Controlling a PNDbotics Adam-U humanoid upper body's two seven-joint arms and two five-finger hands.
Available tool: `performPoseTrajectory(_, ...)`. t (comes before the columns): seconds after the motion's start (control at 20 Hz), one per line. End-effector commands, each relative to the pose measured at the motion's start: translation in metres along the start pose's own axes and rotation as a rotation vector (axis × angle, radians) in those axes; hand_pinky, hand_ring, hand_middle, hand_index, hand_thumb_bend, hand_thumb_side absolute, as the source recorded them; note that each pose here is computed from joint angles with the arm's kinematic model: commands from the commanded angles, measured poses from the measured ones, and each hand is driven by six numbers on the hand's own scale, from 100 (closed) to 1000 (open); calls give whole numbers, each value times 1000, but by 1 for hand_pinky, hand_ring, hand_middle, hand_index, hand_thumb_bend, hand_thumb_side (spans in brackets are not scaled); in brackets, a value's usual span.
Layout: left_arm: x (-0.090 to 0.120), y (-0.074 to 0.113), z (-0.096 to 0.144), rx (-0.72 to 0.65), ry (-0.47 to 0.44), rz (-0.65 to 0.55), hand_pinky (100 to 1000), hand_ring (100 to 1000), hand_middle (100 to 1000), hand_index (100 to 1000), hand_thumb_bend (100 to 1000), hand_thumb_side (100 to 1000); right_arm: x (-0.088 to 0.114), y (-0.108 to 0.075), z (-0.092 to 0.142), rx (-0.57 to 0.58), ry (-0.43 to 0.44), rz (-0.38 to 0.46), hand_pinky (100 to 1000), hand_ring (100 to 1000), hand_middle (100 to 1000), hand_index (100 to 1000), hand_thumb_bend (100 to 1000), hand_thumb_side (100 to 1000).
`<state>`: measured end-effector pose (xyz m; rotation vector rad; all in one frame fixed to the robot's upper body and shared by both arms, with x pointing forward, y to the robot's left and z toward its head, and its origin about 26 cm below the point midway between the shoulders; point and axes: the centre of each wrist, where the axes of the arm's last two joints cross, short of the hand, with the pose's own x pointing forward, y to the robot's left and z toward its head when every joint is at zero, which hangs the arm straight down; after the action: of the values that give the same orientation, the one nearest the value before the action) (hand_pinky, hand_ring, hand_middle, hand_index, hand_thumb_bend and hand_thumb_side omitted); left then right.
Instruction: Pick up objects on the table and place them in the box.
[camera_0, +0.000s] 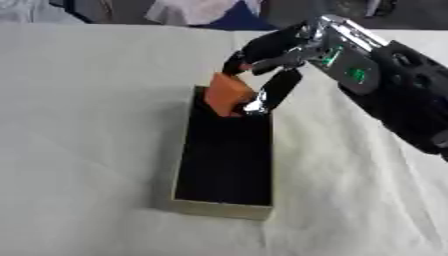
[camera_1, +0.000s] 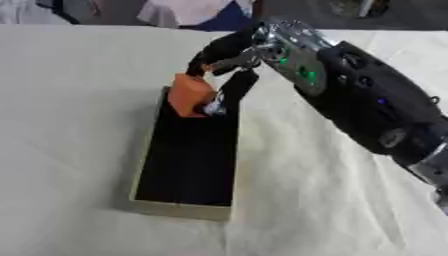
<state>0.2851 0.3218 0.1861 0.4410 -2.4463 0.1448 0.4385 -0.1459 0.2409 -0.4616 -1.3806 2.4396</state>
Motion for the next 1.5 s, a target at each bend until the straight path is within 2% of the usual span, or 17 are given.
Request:
performPoseTrajectory(0.05,7,1,-5,-6,-30,0,733,806,767,897,343,971,-3,-12,16,148,-100,163,844,868,858,957,257,760)
performPoseTrajectory(0.1,7,1,-5,-5,-30,0,733,806,766,897,343,971,-3,-12,17,149,-101,168,853,876,865,961,268,732)
performPoseTrajectory(0.2,7,1,-5,-3,-30,0,733,805,766,897,343,970,-2,-12,16,153,-107,175,863,882,872,970,278,611)
performPoseTrajectory(0.25,7,1,-5,-3,-30,0,733,805,765,897,344,969,-3,-11,16,154,-108,177,869,877,877,984,314,452)
performPoseTrajectory(0.4,7,1,-5,-3,-31,0,733,805,765,897,344,968,-3,-11,16,157,-107,177,878,876,892,1000,362,352)
performPoseTrajectory(0.45,7,1,-5,-3,-31,1,733,805,764,897,345,967,-3,-11,16,160,-104,178,887,876,901,1000,398,281)
performPoseTrajectory(0.5,7,1,-5,-3,-30,1,733,805,763,897,345,965,-3,-10,16,163,-102,180,890,875,902,1000,411,249)
performPoseTrajectory(0.7,7,1,-5,-4,-32,2,734,804,762,898,348,960,-3,-9,13,176,-104,180,893,871,908,1000,415,225)
performPoseTrajectory(0.9,7,1,-5,-2,-32,1,734,804,761,897,348,961,-5,-11,15,171,-91,176,882,860,895,1000,420,263)
performPoseTrajectory(0.95,7,1,-5,-2,-31,1,733,804,761,897,348,963,-5,-11,17,167,-81,174,879,861,892,1000,407,298)
performPoseTrajectory(1.15,7,2,-5,1,-31,-1,734,803,761,897,348,964,-9,-14,39,125,0,160,880,877,892,1000,428,319)
performPoseTrajectory(1.5,7,3,-5,4,-31,-7,734,803,761,897,346,965,-26,-8,94,97,217,112,887,904,896,1000,477,306)
